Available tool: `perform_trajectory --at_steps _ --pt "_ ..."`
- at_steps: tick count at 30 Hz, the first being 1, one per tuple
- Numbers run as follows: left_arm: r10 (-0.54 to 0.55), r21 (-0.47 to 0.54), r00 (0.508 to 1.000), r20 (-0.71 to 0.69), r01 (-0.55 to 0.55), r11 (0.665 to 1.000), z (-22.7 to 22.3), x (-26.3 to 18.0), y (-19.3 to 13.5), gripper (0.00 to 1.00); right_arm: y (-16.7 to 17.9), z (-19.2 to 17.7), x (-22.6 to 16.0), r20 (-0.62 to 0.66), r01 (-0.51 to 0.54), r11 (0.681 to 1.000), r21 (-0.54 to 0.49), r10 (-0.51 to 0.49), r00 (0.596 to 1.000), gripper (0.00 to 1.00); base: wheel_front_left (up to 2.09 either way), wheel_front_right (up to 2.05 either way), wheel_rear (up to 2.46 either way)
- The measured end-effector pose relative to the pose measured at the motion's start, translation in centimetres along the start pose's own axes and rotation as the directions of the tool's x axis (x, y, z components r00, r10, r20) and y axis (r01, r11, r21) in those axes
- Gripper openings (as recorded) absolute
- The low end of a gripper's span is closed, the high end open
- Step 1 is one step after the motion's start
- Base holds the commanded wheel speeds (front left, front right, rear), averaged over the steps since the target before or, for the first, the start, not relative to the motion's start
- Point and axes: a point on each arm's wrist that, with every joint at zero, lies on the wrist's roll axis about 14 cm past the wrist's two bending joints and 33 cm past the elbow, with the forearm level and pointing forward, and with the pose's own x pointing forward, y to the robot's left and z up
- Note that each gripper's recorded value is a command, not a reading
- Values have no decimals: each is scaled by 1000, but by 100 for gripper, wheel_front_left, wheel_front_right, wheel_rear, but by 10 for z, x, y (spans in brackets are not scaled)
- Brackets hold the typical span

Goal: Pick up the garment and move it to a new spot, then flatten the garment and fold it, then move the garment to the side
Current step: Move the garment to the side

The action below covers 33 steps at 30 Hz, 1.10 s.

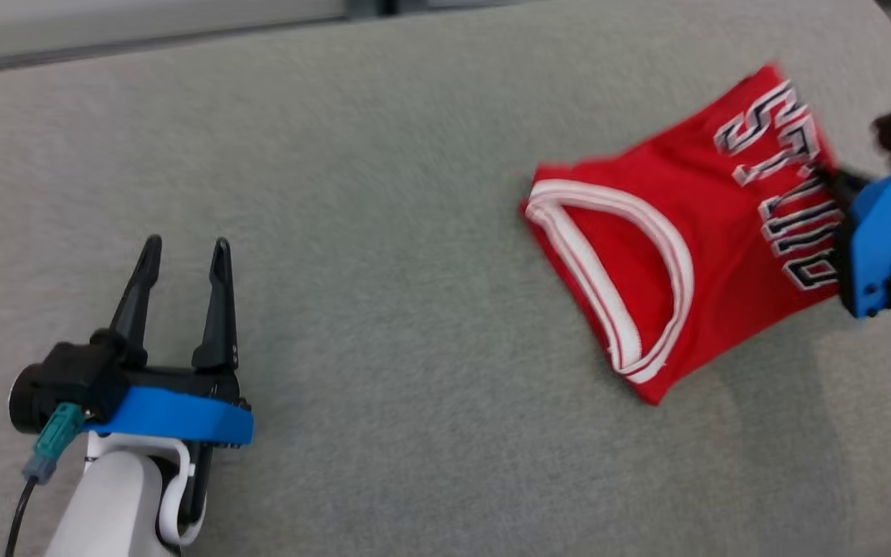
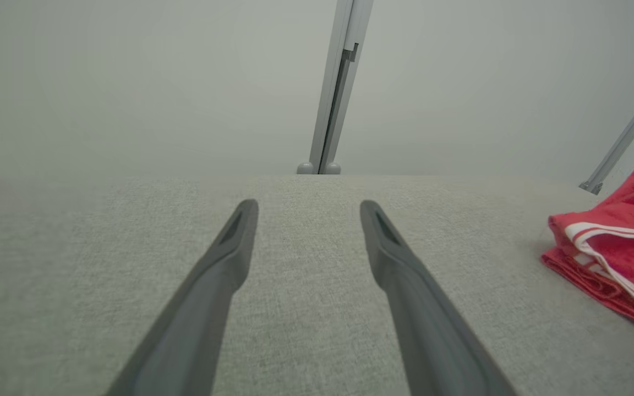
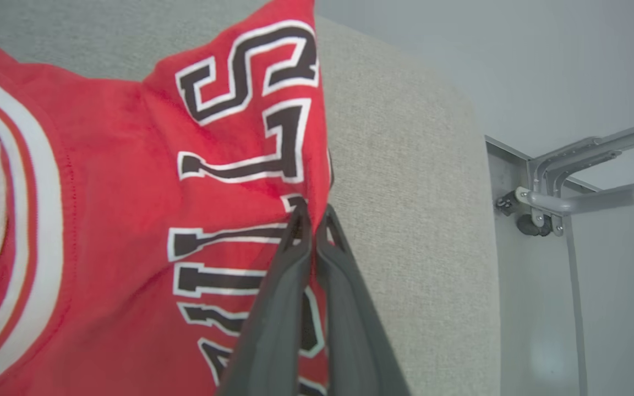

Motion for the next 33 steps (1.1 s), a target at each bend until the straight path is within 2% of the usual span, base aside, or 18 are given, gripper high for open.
perform_trajectory --at_steps 8,13,17,18,19,20,21,22,26,33 --pt "-123 -22 992 -11 122 992 -24 46 -28 100 -94 -30 -10 -43 226 974 5 -226 973 0 0 0 0" --pt "-156 -5 987 -27 156 988 -31 55 -32 100 -122 -34 -17 -13 309 951 35 -308 951 0 0 0 0" --pt "-165 6 986 -29 165 986 -30 58 -32 100 -126 -34 -17 16 335 941 44 -336 942 0 0 0 0" --pt "-166 9 986 -29 166 986 -29 58 -32 100 -126 -33 -17 29 339 940 43 -340 940 13 0 0 0" --pt "-165 12 986 -30 165 986 -28 57 -31 100 -127 -31 -17 43 342 939 43 -344 938 19 0 0 0" --pt "-164 14 986 -30 165 986 -27 57 -31 100 -127 -29 -17 55 344 938 49 -347 936 16 0 0 0" --pt "-163 15 986 -27 163 986 -26 56 -30 100 -126 -27 -16 68 340 939 51 -343 937 40 0 0 0" --pt "-160 17 987 -25 160 987 -24 56 -30 100 -123 -26 -14 81 336 941 42 -339 937 100 0 0 0" --pt "-136 19 990 -22 137 990 -19 49 -25 100 -118 -11 -14 158 333 943 20 -332 930 100 0 0 0" --pt "-62 30 998 26 61 998 9 22 -13 100 -96 14 -26 306 277 958 71 -286 908 100 0 0 0"
